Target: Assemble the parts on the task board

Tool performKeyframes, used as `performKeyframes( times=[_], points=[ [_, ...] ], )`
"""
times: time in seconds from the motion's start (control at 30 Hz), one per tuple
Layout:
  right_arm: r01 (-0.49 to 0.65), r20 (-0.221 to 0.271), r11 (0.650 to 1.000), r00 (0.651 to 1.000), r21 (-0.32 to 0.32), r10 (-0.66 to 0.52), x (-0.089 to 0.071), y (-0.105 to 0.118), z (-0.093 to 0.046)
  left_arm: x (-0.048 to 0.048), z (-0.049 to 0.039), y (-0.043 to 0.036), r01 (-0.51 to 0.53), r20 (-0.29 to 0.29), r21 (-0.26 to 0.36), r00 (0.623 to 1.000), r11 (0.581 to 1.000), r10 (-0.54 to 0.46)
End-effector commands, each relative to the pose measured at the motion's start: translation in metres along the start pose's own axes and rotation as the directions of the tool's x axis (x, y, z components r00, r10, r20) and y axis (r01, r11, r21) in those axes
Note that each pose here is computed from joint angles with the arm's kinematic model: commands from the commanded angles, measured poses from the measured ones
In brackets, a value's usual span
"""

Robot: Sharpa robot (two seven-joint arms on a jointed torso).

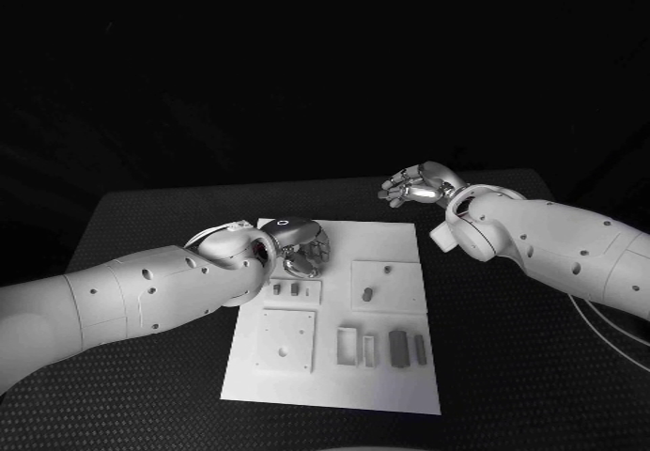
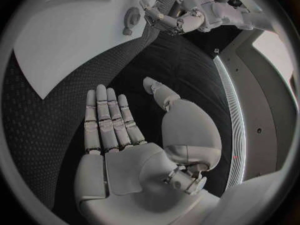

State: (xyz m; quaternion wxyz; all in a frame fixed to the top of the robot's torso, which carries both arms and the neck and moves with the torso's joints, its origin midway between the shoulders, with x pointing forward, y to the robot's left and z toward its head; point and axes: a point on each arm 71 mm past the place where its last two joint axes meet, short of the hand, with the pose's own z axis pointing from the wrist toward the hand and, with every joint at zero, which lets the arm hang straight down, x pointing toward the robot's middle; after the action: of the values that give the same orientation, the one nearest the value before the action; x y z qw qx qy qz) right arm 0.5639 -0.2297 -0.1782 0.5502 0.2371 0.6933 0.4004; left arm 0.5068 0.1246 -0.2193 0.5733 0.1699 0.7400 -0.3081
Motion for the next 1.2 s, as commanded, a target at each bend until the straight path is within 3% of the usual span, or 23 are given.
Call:
performKeyframes(
  times=[0.03,0.3,0.9,1.2],
  points=[
    [-0.004,-0.015,1.0,1.0,-0.008,0.004,0.001,0.001,0.0,0.003,0.0,-0.0012,-0.028,-0.042,-0.001,0.999,1.0,0.028],
    [-0.005,-0.016,1.0,1.0,-0.009,0.004,0.002,0.001,0.0,0.0028,0.0008,0.0007,-0.033,-0.027,-0.013,0.999,0.999,0.033],
    [-0.005,-0.018,1.0,1.0,-0.011,0.005,0.002,0.002,0.0,0.0127,0.002,0.0058,-0.029,-0.053,-0.043,0.998,0.999,0.027],
    [-0.005,-0.019,1.0,1.0,-0.012,0.005,0.003,0.002,0.0,0.0145,0.0032,0.0034,-0.026,-0.064,-0.035,0.998,0.999,0.024]
  ],
)
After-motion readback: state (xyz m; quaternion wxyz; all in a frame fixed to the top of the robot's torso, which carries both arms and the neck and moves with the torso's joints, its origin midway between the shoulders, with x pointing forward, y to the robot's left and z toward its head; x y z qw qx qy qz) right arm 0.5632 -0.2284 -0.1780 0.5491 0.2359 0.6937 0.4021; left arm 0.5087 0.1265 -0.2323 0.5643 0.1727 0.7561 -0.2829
